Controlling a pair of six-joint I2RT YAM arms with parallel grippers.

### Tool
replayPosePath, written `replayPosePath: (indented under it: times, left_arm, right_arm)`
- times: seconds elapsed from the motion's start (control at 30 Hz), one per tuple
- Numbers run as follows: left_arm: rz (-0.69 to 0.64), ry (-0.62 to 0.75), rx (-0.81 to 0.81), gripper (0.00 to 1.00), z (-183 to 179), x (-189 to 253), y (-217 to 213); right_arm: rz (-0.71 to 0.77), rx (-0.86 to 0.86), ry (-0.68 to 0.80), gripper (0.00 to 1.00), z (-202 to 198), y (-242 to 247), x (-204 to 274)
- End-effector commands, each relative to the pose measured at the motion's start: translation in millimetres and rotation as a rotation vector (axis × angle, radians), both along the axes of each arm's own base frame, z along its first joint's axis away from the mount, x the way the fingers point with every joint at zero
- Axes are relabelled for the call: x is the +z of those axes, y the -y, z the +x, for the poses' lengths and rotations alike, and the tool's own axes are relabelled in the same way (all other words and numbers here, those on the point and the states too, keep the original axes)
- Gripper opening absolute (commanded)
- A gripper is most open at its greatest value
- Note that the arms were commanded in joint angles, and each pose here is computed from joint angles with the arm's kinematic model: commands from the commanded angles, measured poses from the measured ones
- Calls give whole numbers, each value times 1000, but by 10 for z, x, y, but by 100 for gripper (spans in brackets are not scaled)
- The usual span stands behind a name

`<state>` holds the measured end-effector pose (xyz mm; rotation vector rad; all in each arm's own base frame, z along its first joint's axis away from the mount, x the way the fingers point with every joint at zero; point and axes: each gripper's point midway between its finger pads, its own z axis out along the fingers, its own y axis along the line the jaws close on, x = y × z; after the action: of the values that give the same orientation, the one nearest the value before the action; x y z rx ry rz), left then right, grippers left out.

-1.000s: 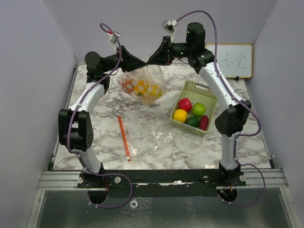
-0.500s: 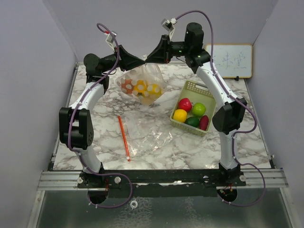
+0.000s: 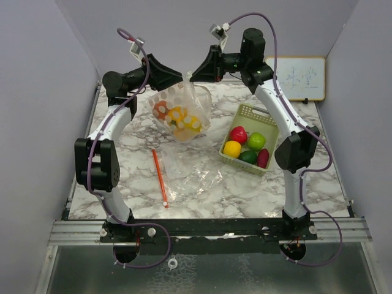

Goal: Place the food in the zip-top bag and seal the zipper
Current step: Zip the zipper food storage bag at the center of the board.

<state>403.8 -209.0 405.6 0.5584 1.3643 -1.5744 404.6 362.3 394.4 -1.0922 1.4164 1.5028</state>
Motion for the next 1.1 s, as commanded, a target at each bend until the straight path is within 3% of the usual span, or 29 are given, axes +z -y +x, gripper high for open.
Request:
replayPosePath:
  times: [0.0, 0.2, 0.53, 0.6, 0.7, 0.9, 1.03, 1.07]
  left_arm:
    - [75, 137, -48, 61, -203, 80, 69]
    - [147, 182, -153, 98, -409, -85, 257]
    - [149, 286, -221, 99, -546, -130, 322]
    - [144, 269, -235, 90, -569, -163, 334]
    - [164, 246, -255, 64, -579, -239, 368]
    - [163, 251, -273, 60, -626, -216, 424]
    - [161, 247, -277, 50, -610, -197, 451]
    - [161, 247, -281, 32, -613, -193, 461]
  right_arm:
    - [24, 92, 3, 6, -191, 77, 160]
    - [13, 118, -11, 6, -316, 125, 161]
    - [-10, 140, -26, 5, -510, 195, 128]
    - [-10, 139, -20, 5, -530, 210, 148]
    - [-11, 142, -20, 6, -565, 223, 171]
    - [-15, 145, -28, 6, -597, 237, 165]
    - [-18, 145, -30, 5, -619, 243, 172]
    - [-19, 145, -30, 5, -629, 244, 174]
